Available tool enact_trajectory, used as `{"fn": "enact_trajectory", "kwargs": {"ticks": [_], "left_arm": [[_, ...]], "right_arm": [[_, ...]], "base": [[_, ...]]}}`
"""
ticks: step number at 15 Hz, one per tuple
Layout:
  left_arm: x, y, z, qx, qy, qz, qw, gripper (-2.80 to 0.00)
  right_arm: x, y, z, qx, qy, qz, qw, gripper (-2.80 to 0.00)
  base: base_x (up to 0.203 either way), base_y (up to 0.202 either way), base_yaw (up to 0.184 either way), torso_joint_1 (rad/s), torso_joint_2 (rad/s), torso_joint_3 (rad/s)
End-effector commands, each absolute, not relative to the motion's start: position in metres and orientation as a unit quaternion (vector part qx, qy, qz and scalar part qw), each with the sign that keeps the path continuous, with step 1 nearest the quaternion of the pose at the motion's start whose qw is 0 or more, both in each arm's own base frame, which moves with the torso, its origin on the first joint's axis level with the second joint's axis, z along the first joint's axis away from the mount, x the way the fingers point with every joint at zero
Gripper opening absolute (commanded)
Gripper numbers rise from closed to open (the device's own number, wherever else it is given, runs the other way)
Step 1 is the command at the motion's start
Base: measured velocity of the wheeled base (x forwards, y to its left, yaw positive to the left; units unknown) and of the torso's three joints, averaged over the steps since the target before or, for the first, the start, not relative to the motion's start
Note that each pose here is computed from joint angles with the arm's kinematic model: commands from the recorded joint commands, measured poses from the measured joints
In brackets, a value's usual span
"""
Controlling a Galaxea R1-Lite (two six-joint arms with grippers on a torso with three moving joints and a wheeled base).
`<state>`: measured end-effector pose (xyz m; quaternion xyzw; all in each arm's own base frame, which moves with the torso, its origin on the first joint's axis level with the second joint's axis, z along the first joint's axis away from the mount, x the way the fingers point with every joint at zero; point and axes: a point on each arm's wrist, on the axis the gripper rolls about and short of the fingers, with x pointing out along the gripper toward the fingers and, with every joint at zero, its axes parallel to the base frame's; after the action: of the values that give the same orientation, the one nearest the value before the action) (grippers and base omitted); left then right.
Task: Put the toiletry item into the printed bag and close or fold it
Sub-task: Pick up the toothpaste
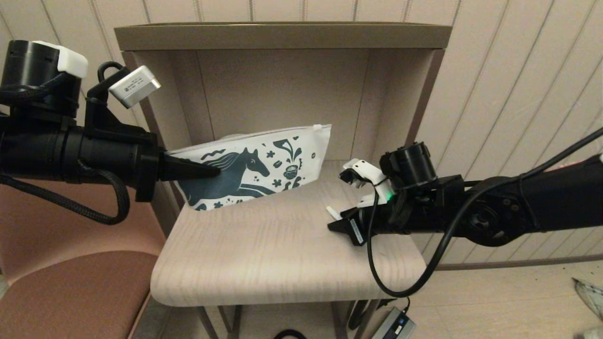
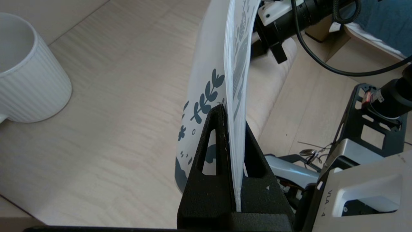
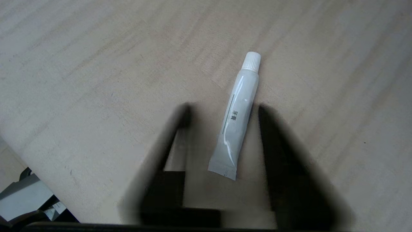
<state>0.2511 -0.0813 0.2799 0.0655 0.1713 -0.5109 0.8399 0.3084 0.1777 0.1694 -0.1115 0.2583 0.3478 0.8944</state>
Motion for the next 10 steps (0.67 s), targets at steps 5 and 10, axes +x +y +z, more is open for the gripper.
{"fn": "enact_trajectory", "kwargs": {"ticks": [5, 10], "left_arm": [[0.251, -0.081, 0.276, 0.065, 0.177, -0.513, 0.838, -2.80], [0.253, -0.085, 0.246, 0.104, 0.167, -0.530, 0.825, -2.80]], "right_arm": [[0.301, 0.174, 0.171, -0.114, 0.259, 0.350, 0.893, -2.80], [0.271, 0.153, 0.221, -0.102, 0.201, 0.345, 0.911, -2.80]], "base": [[0.000, 0.000, 0.000, 0.000, 0.00, 0.000], [0.000, 0.000, 0.000, 0.000, 0.00, 0.000]]}}
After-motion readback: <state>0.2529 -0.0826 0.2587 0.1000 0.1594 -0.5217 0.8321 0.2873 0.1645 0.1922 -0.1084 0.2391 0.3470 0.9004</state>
